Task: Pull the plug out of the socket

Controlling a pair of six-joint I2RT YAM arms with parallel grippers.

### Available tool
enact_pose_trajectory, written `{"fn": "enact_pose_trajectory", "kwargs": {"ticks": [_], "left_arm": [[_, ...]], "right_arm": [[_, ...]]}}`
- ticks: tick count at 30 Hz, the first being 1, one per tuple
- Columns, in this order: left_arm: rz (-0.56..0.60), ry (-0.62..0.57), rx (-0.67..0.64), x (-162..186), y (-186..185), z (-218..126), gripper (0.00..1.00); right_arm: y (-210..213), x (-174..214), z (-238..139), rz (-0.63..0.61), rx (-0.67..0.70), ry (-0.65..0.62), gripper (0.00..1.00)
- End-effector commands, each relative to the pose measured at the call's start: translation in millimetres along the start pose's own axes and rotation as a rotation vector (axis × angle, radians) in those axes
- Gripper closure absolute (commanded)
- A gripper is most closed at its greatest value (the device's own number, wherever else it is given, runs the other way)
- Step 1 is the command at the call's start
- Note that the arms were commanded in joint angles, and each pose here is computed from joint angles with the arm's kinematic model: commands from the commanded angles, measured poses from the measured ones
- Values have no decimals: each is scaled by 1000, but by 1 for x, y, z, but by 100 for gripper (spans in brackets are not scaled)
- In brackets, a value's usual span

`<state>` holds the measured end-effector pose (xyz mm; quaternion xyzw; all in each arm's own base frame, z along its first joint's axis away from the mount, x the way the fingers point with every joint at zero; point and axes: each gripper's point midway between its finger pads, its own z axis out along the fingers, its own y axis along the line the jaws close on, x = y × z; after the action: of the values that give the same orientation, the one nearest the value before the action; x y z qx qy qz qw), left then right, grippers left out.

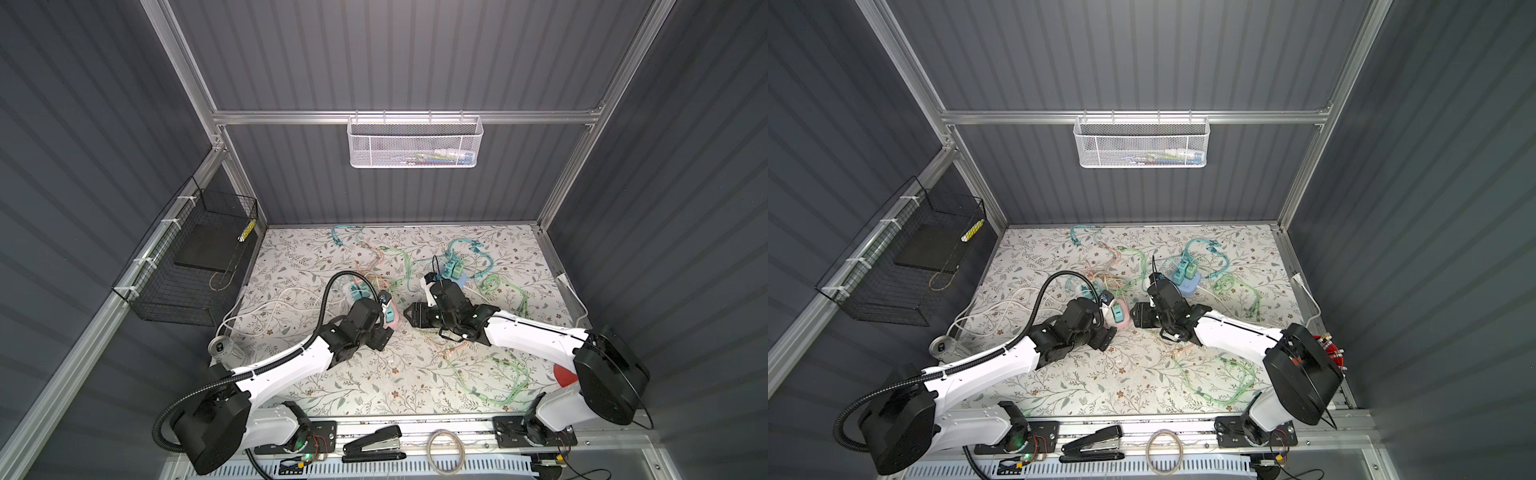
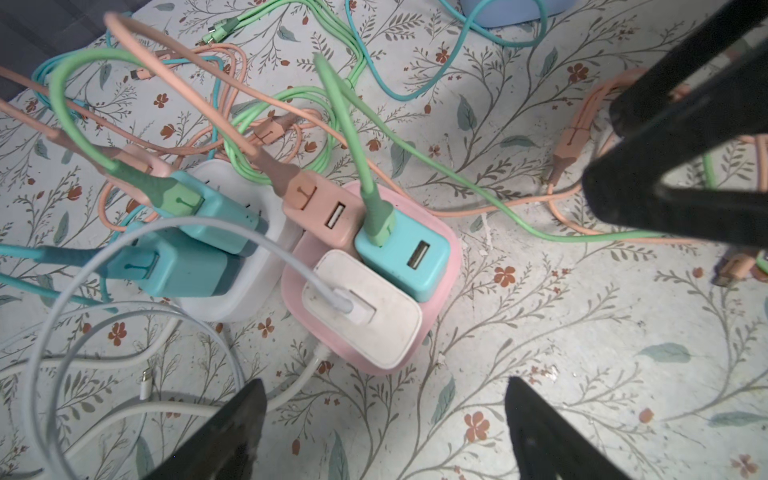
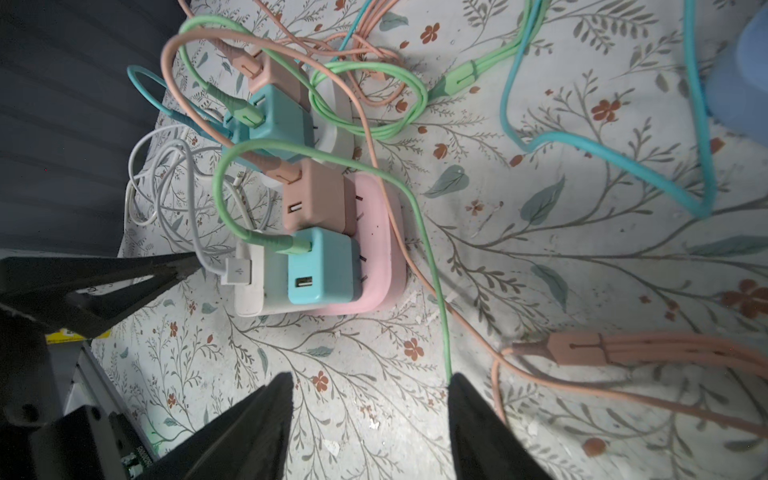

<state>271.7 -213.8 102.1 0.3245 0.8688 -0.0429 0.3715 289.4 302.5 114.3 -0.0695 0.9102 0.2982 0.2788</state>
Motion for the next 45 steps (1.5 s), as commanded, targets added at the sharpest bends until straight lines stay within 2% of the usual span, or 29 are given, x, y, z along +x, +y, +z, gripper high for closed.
{"fn": "enact_pose_trajectory", "kwargs": {"ticks": [1,11,13,18,22,29,32,35,37,39,42,45], "left_arm": [[41,-41,33,-17,0,1,11],[112,4,88,-17,-12,20,18],[114,12,101,-17,-15,23,23],[96,51,190,-19,-32,32,44],[68,54,223,-23,-43,35,50],[-36,44,264,-27,-59,31,50],[-42,38,270,-27,-67,30,52],[-62,46,202,-25,-55,27,57],[-60,19,150,-25,-43,20,57],[-35,-13,105,-28,-32,9,54],[4,1,70,-24,-22,3,49],[27,15,81,-14,-17,7,38]], "right_arm": [[1,-1,1,24,-25,19,43],[-19,3,5,75,-30,44,47],[-23,5,5,86,-32,46,47],[-31,7,5,98,-34,51,47],[-34,10,5,96,-28,61,47],[-36,13,7,114,-37,77,48],[-34,11,10,120,-44,81,49],[-30,9,9,121,-56,82,50],[-28,7,9,120,-63,80,51],[-27,6,8,121,-62,75,52],[-26,4,9,129,-70,68,52],[-22,1,12,132,-78,69,52]]}}
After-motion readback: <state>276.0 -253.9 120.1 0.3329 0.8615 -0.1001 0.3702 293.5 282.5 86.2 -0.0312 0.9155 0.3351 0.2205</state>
